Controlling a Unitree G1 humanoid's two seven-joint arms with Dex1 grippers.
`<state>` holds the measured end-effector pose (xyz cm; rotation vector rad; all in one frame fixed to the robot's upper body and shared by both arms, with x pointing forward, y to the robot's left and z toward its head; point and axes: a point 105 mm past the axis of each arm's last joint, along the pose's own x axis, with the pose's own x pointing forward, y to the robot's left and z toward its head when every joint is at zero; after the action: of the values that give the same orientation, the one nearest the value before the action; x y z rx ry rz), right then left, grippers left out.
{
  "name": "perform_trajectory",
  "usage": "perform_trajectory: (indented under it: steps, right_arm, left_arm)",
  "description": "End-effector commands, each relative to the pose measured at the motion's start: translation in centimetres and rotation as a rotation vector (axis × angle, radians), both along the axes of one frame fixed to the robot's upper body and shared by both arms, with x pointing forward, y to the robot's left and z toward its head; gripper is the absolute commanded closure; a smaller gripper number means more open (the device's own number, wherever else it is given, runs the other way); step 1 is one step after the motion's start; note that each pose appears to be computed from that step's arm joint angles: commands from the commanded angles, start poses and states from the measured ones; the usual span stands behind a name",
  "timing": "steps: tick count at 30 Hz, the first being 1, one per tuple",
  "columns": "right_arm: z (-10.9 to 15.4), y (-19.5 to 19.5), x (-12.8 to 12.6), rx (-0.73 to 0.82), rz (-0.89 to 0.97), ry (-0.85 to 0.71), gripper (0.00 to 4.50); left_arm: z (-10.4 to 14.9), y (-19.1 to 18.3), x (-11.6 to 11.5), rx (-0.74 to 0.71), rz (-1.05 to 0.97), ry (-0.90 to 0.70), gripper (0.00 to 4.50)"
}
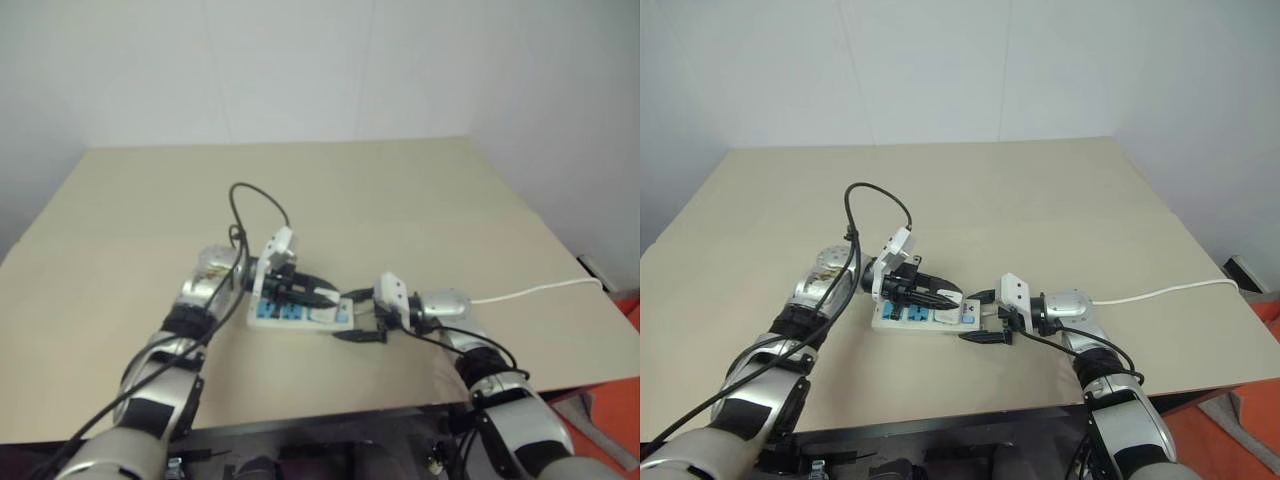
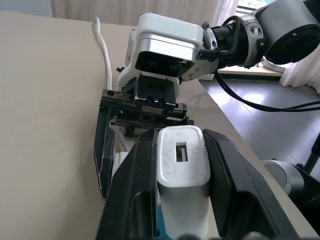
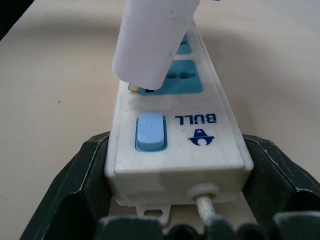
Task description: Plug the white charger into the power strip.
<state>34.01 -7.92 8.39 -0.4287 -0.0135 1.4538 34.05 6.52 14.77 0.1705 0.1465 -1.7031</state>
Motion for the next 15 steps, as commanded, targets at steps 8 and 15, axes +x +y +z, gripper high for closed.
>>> perform_trajectory:
  steps: [8, 15]
  right_arm:
    - [-2.11, -0.17, -0.69, -0.078, 0.008, 0.039, 1.09]
    - [-2.17, -0.23, -0.63, -0.084, 0.003, 0.037, 1.09]
  left_arm:
    - [-0.43, 0.4, 0.28, 0.063, -0.006, -0.018, 3.47]
    - [-0.81, 0.85, 0.92, 0.085, 0.03, -0.021, 3.47]
